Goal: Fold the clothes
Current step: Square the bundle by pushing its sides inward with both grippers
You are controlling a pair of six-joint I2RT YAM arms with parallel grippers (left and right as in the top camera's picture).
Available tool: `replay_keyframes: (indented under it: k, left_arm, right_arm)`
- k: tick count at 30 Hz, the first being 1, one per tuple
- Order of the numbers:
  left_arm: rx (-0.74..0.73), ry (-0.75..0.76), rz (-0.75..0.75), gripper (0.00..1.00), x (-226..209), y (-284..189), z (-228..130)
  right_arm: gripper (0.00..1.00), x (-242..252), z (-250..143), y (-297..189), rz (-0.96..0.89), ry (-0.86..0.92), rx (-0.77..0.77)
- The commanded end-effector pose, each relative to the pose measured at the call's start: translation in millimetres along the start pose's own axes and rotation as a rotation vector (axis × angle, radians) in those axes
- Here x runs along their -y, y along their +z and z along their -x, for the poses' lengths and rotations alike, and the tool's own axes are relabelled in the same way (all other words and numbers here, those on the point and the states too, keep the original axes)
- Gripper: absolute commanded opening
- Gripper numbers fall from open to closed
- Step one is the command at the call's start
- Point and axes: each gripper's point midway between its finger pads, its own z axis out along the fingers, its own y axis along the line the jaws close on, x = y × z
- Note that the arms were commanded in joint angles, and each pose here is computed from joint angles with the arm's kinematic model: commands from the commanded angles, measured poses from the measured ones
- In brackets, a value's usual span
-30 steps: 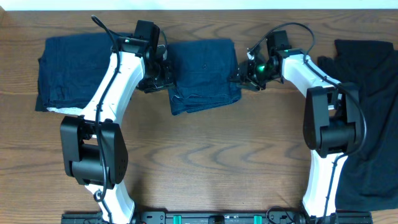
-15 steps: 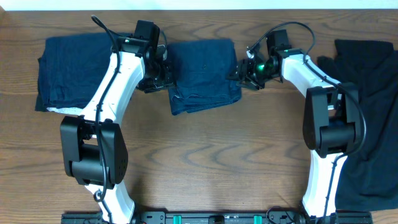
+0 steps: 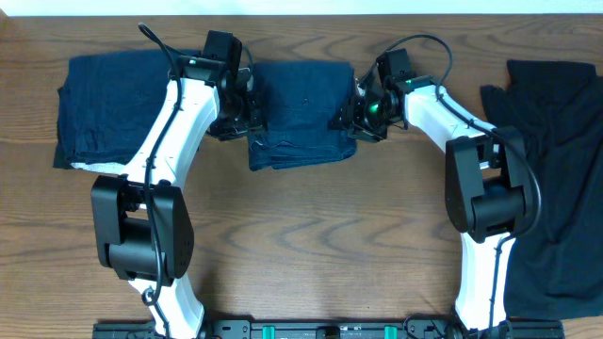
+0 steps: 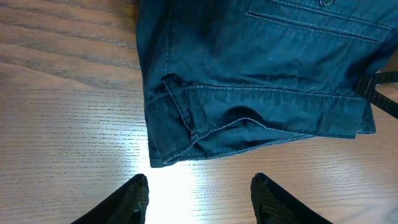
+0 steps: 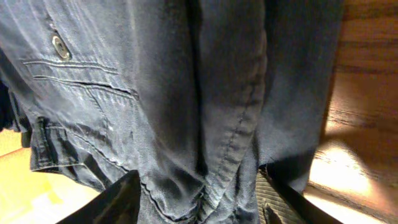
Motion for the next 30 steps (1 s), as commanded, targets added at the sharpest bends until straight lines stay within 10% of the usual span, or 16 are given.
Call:
replay_keyframes:
  k: [1, 12, 23, 30]
  left_arm:
    - [-0.023, -0.01, 0.003, 0.55, -1.6, 6.0, -3.6]
    - [-0.021, -0.01, 0.012, 0.55, -3.4, 6.0, -3.3]
    - [-0.021, -0.01, 0.012, 0.55, -3.4, 6.0, -3.3]
    - [-0.021, -0.01, 0.012, 0.55, -3.4, 6.0, -3.3]
  right_arm:
    - [0.54, 2.9, 1.1, 5.5, -0.034, 0.029, 0.016]
    - [0.24, -4.7, 12.2, 5.3, -0.003, 0.014, 0.057]
    - [0.37, -11.2, 16.2, 7.0, 0.011, -0.012, 0.076]
    - [0.01, -19.0, 20.0, 8.8, 0.029, -0.041, 0.096]
